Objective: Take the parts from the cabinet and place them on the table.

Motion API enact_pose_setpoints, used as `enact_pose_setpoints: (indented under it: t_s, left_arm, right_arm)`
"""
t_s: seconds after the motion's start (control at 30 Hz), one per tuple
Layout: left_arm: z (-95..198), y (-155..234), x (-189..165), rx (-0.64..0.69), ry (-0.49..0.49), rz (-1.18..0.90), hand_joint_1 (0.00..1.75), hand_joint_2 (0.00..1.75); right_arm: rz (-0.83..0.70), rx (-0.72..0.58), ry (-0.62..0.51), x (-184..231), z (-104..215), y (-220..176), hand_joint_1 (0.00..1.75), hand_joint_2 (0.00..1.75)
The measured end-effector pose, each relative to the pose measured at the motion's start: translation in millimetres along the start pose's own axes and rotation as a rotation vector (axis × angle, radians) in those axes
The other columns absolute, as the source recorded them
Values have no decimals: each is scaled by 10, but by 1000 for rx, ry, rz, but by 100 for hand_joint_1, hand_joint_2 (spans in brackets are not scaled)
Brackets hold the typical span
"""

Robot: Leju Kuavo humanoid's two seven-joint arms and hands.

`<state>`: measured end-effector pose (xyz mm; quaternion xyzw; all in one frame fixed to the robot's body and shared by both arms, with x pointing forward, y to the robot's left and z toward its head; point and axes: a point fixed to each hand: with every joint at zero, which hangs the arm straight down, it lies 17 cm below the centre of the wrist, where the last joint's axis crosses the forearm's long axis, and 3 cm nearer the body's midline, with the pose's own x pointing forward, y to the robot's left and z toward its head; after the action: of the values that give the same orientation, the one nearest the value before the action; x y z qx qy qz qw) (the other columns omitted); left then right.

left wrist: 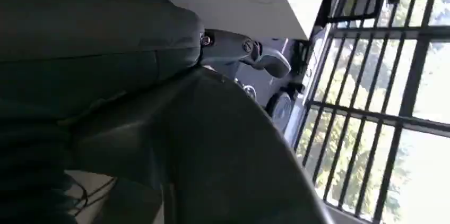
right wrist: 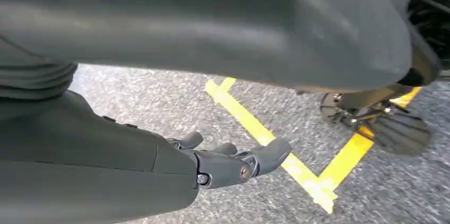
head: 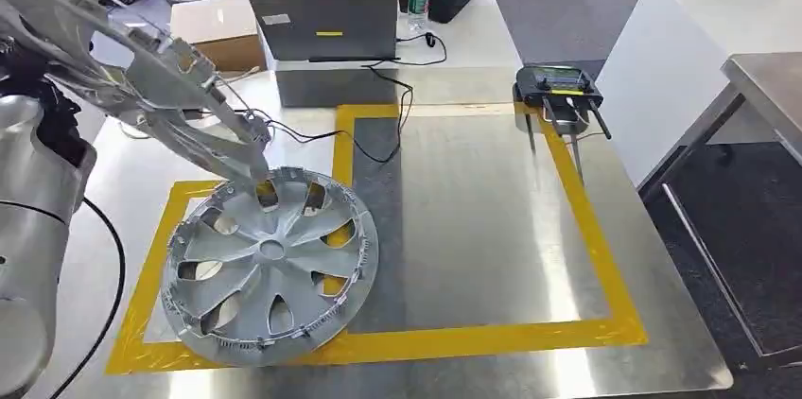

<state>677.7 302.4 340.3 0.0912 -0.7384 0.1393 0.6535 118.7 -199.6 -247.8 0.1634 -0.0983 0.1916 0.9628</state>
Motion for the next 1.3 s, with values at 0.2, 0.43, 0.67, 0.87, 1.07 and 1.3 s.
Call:
enact_pose_setpoints:
  t_s: [0.2, 0.43, 0.67, 0.87, 1.07, 1.3]
  left_arm:
    - [189, -382, 514, -7, -449, -825, 0, 0]
    - [299, -637, -289, -350, -54, -298, 0, 0]
    - [154, -352, 62, -84, -101, -58, 0, 0]
    - [312, -834, 175, -164, -515, -1407, 0, 0]
    - [343, -686, -457, -402, -253, -1088, 0, 0]
    - [125, -267, -50, -75, -149, -551, 0, 0]
  right_arm:
    - [-2, 2, -11, -2, -2, 13, 0, 0]
    - [-3, 3, 2, 5, -5, 22, 0, 0]
    - [-3, 3, 0, 7, -5, 22, 0, 0]
    - [-3, 4, 0, -10, -7, 30, 0, 0]
    - [2, 7, 13, -4, -12, 48, 0, 0]
    - [1, 8, 5, 5, -12, 51, 0, 0]
